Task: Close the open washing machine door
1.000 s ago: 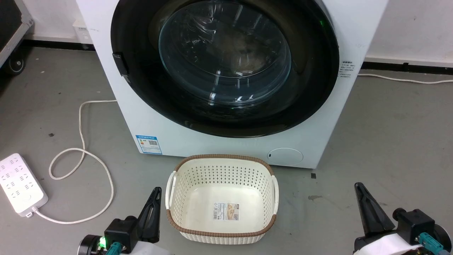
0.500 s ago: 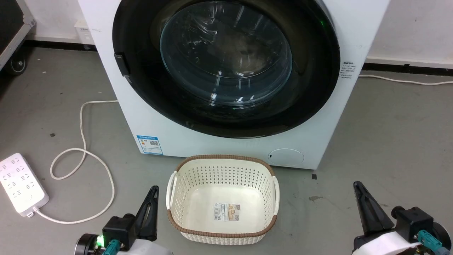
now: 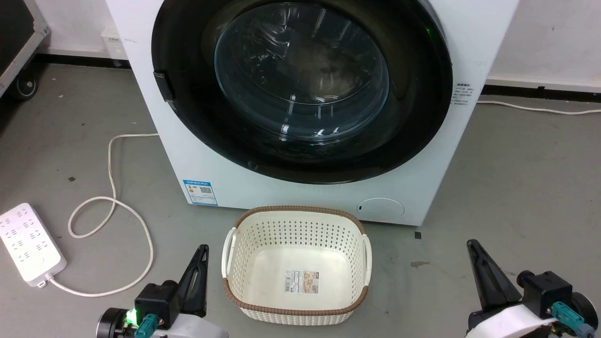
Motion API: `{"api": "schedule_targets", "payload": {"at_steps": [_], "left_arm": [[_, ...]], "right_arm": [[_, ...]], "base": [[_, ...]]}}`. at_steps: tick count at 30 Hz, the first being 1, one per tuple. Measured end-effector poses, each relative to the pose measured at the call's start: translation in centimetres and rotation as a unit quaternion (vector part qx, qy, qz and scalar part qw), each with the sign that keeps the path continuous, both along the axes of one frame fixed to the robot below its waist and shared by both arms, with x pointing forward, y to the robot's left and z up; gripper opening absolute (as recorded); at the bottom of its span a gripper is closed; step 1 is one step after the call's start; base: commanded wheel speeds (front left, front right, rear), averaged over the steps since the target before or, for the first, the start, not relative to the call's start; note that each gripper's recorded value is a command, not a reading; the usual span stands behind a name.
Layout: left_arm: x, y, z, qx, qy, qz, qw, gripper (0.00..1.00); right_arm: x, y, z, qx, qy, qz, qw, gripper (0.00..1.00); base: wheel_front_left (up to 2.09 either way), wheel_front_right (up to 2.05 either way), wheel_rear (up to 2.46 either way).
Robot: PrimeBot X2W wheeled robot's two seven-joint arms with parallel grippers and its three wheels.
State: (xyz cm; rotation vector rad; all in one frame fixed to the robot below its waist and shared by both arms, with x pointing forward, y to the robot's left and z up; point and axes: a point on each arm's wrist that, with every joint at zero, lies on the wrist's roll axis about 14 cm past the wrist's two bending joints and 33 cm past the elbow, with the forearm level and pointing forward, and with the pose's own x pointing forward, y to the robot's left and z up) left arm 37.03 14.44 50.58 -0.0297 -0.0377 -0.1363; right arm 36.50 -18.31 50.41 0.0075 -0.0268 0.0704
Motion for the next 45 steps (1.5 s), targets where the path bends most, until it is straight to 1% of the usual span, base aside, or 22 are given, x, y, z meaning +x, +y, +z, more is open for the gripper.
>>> {"api": "schedule_targets", "payload": {"at_steps": [45], "left_arm": [[0.1, 1.4, 0.8, 0.019, 0.013, 0.03, 0.999, 0.0]], "right_arm": [[0.4, 1.1, 1.0, -0.015, 0.007, 0.015, 1.0, 0.0]], "base": [[0.0, 0.0, 0.0]]}}
